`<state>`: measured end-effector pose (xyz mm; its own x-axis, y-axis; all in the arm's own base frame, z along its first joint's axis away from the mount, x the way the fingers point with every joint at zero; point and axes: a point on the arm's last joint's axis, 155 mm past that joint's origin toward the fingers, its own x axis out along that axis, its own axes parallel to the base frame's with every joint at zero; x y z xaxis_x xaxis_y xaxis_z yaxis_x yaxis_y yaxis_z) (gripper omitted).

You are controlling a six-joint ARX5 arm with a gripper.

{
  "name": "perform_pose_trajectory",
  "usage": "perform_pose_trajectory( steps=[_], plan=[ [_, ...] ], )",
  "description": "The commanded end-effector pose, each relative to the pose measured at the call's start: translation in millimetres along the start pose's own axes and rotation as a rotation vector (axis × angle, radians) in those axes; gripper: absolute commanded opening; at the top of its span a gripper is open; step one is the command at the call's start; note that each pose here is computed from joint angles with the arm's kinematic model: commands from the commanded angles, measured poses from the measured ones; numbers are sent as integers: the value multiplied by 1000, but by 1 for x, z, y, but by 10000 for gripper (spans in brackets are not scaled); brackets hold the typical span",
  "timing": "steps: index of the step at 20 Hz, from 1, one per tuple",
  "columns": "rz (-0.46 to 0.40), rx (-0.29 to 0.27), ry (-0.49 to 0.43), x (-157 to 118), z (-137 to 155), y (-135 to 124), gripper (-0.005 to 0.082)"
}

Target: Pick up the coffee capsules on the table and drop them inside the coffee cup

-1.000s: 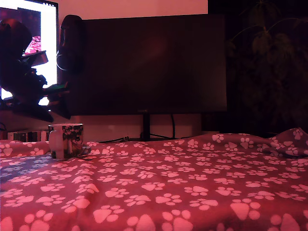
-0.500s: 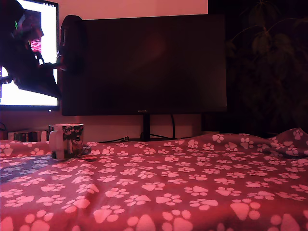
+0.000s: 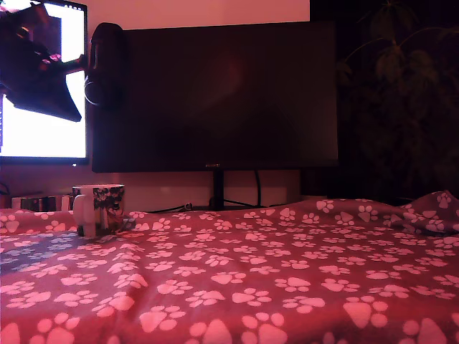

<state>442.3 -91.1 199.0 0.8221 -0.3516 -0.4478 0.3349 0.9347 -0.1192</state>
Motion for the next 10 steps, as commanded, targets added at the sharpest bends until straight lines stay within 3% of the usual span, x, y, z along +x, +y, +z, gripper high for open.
perform_pose_trajectory(
  steps=[1,10],
  plan=[
    [-2,3,23,-3,-20,-2,-14],
    [15,-31,-28,-40,-59,-5,-14]
  ],
)
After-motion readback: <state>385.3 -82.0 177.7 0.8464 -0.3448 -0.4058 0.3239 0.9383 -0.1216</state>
